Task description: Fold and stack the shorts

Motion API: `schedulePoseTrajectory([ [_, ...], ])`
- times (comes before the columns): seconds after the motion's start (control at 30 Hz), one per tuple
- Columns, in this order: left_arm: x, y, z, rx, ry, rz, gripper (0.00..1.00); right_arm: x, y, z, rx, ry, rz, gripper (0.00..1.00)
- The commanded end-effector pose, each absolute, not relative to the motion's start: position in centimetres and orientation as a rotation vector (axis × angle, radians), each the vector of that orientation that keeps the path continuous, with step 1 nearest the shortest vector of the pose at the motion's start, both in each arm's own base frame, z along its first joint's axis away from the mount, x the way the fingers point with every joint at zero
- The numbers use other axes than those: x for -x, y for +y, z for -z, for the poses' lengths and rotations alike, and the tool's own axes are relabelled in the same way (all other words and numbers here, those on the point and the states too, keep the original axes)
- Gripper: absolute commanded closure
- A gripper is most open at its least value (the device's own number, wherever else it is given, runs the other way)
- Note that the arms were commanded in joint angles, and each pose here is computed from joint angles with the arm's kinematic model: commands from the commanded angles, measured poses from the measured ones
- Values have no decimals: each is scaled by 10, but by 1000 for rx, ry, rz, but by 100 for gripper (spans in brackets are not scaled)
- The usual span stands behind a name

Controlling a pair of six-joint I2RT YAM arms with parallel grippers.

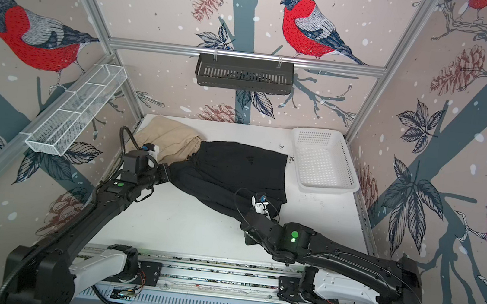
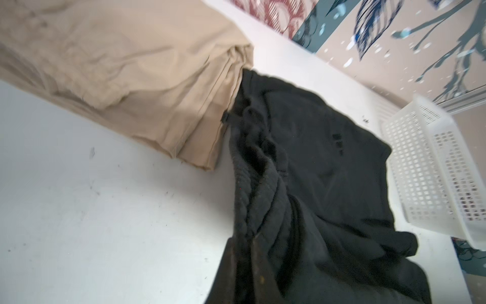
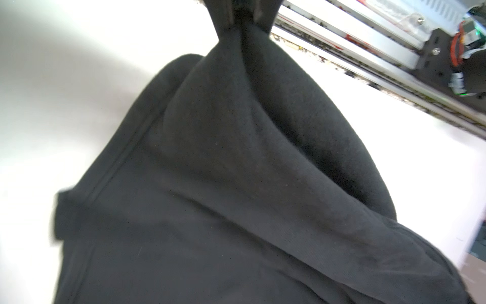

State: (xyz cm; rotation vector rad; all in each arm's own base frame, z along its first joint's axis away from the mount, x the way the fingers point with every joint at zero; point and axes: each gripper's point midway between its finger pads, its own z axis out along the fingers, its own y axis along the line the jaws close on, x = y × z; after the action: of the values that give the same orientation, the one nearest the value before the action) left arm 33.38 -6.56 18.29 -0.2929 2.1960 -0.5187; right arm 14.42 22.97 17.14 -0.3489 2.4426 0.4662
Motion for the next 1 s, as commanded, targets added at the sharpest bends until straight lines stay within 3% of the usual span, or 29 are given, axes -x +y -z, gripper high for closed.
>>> schedulePoseTrajectory([
  [0.0,-328,-53,-203,292,2210,421,100,-152,212,-196,443,2360,-331,97],
  [0.17,-317,-46,-224,263,2232,352,100,-162,204,-232,506,2291,-211,97],
  [0.5,-291,-46,-224,219,2350,324,100,-159,197,-295,575,2176,-285,97],
  [0.7,-274,-54,-250,193,2332,372,100,-139,188,-304,610,2200,-426,92],
  [0.97,-243,-55,-238,218,2406,400,100,-131,197,-290,633,2231,-528,98],
])
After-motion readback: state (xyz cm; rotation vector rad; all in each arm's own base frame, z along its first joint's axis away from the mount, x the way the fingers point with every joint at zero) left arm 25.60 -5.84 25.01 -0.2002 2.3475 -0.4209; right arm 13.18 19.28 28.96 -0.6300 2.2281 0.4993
